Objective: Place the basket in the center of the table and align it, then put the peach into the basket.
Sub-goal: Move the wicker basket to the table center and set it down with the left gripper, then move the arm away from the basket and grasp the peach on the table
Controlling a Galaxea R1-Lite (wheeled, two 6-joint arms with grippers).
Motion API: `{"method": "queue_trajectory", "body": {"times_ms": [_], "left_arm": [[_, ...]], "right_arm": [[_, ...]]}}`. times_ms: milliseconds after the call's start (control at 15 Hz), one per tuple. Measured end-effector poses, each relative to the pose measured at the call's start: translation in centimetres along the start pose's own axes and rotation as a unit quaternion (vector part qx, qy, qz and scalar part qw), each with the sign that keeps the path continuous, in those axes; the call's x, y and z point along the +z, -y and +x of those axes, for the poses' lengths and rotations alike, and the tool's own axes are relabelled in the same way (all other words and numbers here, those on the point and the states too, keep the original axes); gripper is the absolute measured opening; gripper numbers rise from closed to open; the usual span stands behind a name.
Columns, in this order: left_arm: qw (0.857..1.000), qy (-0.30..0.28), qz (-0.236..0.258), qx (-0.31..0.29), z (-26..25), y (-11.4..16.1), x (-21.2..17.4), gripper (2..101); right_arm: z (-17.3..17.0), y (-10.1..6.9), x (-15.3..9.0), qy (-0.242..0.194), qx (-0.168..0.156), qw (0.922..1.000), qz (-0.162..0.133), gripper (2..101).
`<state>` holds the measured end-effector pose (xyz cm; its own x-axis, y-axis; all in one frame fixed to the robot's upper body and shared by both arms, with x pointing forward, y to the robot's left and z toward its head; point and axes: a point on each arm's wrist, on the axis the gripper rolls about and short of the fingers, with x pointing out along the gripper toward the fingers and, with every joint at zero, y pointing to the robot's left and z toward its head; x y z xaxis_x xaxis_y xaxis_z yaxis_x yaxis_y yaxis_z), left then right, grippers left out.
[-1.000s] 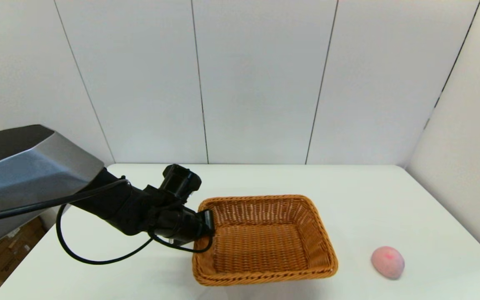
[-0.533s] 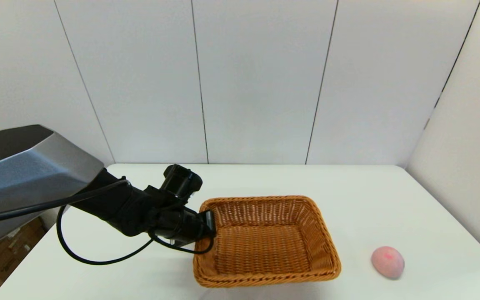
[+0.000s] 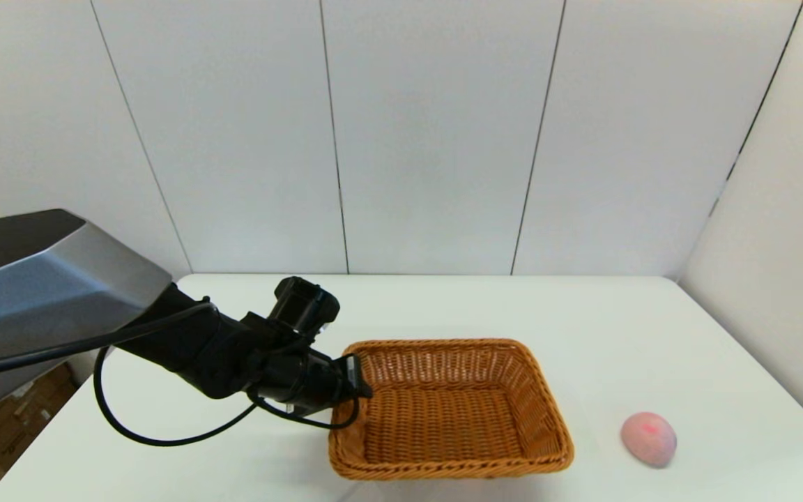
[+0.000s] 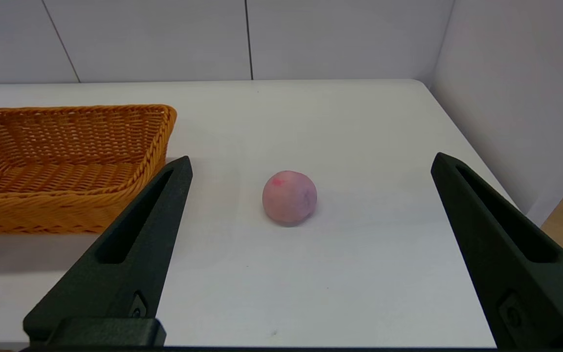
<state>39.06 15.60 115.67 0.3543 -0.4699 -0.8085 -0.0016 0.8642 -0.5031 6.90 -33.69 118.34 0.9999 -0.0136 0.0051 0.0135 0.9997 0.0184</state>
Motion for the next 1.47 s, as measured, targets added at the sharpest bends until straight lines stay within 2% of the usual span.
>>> {"method": "queue_trajectory", "body": {"times_ms": [333, 600, 800, 1067, 1267, 1467], "left_arm": [[1.000, 0.016, 0.002, -0.006, -0.9, 0.2, 0.5, 71.2], [0.997, 0.074, 0.021, -0.030, -5.4, 0.4, 2.1, 81.6], [0.992, 0.112, 0.051, -0.026, -10.1, 1.1, 1.8, 86.6], [0.970, 0.224, 0.090, 0.023, -16.7, 1.9, 0.0, 90.9], [0.953, 0.286, 0.103, -0.001, -21.6, 2.1, -2.5, 93.1], [0.931, 0.350, 0.107, -0.021, -26.1, 1.1, -5.8, 94.6]], "right_arm": [[0.0, 0.0, 0.0, 0.000, 0.000, 1.0000, 0.000, 97.1], [0.0, 0.0, 0.0, 0.000, 0.000, 1.0000, 0.000, 97.1], [0.0, 0.0, 0.0, 0.000, 0.000, 1.0000, 0.000, 97.1], [0.0, 0.0, 0.0, 0.000, 0.000, 1.0000, -0.001, 97.1], [0.0, 0.0, 0.0, 0.000, 0.000, 1.0000, 0.000, 97.1], [0.0, 0.0, 0.0, 0.000, 0.000, 1.0000, 0.000, 97.1]]}}
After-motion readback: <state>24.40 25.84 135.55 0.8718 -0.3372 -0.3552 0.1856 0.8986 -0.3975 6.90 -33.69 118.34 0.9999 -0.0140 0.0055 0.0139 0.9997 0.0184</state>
